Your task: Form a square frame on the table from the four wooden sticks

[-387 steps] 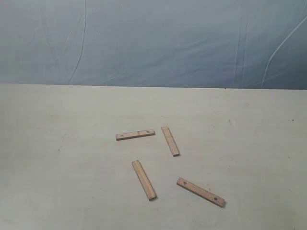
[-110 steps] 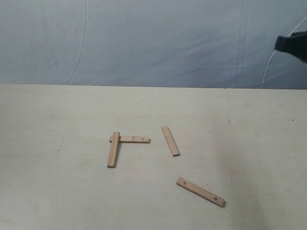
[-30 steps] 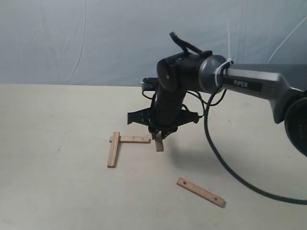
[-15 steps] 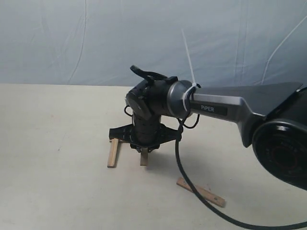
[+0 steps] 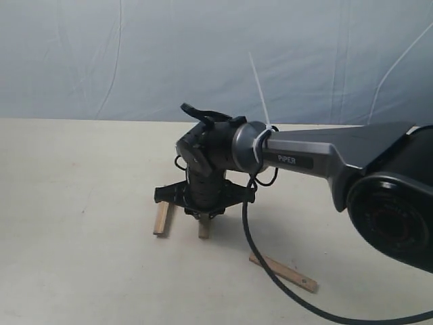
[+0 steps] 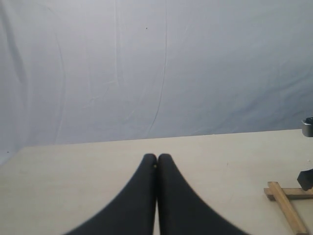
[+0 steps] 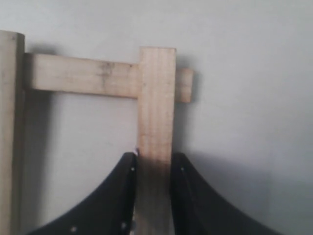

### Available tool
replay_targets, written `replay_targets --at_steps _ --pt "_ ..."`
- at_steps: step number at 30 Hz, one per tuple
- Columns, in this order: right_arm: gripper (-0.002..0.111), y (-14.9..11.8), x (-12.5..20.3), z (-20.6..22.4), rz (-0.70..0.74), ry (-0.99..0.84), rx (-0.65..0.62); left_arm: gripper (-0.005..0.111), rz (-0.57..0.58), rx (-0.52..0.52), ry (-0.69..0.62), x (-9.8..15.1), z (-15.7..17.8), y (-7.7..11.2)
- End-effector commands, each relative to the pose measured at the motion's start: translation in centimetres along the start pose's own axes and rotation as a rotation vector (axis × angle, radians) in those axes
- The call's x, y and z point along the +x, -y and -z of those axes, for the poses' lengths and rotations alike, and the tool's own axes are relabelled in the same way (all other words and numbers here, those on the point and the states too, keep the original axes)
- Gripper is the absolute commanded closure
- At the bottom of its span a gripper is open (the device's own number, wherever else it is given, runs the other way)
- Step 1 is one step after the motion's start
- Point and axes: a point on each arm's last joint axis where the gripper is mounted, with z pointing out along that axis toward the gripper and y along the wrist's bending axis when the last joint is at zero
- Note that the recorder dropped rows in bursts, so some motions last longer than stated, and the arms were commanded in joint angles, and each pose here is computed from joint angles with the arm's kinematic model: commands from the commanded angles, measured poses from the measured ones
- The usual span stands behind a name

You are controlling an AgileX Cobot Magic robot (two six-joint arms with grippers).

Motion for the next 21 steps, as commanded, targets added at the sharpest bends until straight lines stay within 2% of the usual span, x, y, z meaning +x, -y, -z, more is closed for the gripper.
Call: replay_targets --at_steps 1,4,7,11,18,21 --pt "0.109 1.0 -1.2 3.2 0.013 0.028 0.038 0.107 -0.002 -0.002 0.004 0.0 0.0 0.0" --pt "0.109 2.8 -1.6 5.2 0.024 0.006 0.146 0.107 -0.002 -0.002 0.004 0.0 0.0 0.0" --pt "0.109 4.3 -1.4 6.4 0.024 -0.002 0.192 0.107 -0.002 -0.002 0.004 0.0 0.0 0.0" --pt "0.109 6.5 -0.3 7.5 -0.025 0.003 0.176 0.107 -0.002 -0.002 0.004 0.0 0.0 0.0" --pt "0.109 11.3 3.8 7.9 -0.186 0.009 0.120 0.107 -0.002 -0.002 0.004 0.0 0.0 0.0" --pt "0.109 12.3 5.4 8.0 -0.248 0.031 0.097 0.107 -0.002 -0.002 0.004 0.0 0.0 0.0"
